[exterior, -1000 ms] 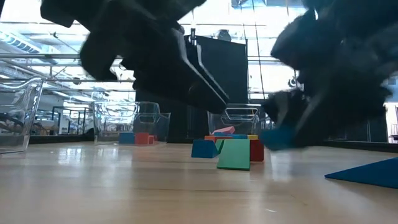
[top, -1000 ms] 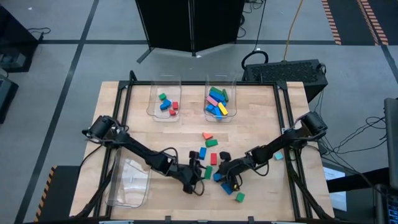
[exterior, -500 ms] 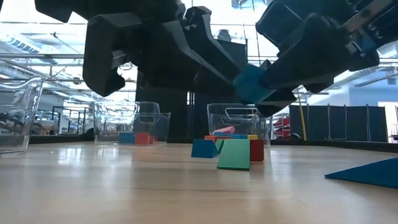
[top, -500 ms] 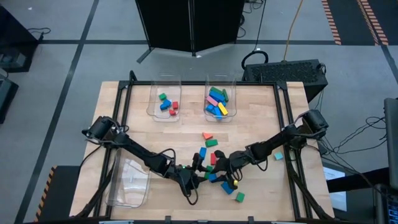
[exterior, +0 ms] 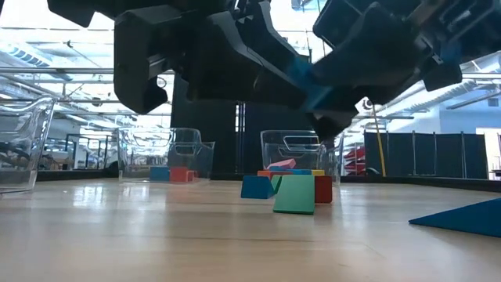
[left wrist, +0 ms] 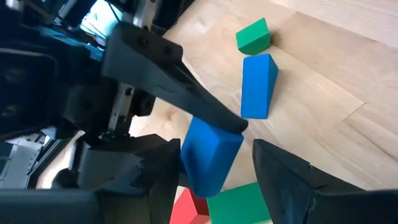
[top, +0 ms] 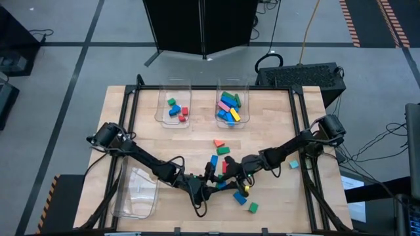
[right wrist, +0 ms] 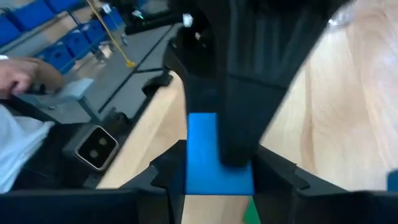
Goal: Sort blocks by size
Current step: Put the blue half cylinder block into the top left transparent bin
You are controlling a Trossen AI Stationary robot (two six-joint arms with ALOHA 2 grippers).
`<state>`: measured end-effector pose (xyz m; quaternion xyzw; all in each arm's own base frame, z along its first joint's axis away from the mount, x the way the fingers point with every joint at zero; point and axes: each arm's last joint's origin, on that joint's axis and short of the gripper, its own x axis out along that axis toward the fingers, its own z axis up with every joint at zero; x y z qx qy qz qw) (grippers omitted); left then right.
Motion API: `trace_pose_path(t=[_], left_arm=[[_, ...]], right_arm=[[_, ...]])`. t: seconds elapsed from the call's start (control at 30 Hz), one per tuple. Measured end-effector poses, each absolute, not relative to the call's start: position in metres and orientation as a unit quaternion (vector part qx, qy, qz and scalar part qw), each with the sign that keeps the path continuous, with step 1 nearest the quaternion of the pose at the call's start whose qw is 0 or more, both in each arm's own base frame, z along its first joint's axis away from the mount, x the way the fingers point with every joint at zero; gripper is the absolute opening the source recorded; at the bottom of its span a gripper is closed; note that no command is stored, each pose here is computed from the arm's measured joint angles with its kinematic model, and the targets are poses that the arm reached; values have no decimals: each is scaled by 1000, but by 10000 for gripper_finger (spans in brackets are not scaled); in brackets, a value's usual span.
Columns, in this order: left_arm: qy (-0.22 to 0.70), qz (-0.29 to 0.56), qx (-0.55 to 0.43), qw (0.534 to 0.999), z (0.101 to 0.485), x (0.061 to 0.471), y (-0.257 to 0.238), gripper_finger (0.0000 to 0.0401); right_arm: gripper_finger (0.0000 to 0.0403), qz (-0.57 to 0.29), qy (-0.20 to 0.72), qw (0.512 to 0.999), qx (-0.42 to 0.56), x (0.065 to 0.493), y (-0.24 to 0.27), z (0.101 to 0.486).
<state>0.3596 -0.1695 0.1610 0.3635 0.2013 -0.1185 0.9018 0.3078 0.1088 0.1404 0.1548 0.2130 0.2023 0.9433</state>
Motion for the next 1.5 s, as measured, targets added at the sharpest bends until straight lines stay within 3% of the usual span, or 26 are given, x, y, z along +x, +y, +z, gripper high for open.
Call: trace_pose_path(t=[0.3, 0.67, 0.87, 1.23, 1.5], left_arm=[[182, -112, 356, 910, 165, 361, -170, 196], [178, -112, 360, 909, 165, 362, -171, 95], [179, -110, 354, 911, 165, 361, -171, 89], [201, -21, 258, 945, 187, 353, -164, 89], [242, 55, 254, 935, 214, 336, -145, 90]], right_arm=[[135, 216, 198, 941, 167, 309, 109, 144], [135, 218, 196, 941, 170, 309, 108, 145], [144, 215, 196, 941, 172, 309, 108, 145], [214, 205, 205, 939, 184, 309, 108, 144], [221, 195, 239, 933, 187, 307, 107, 137]])
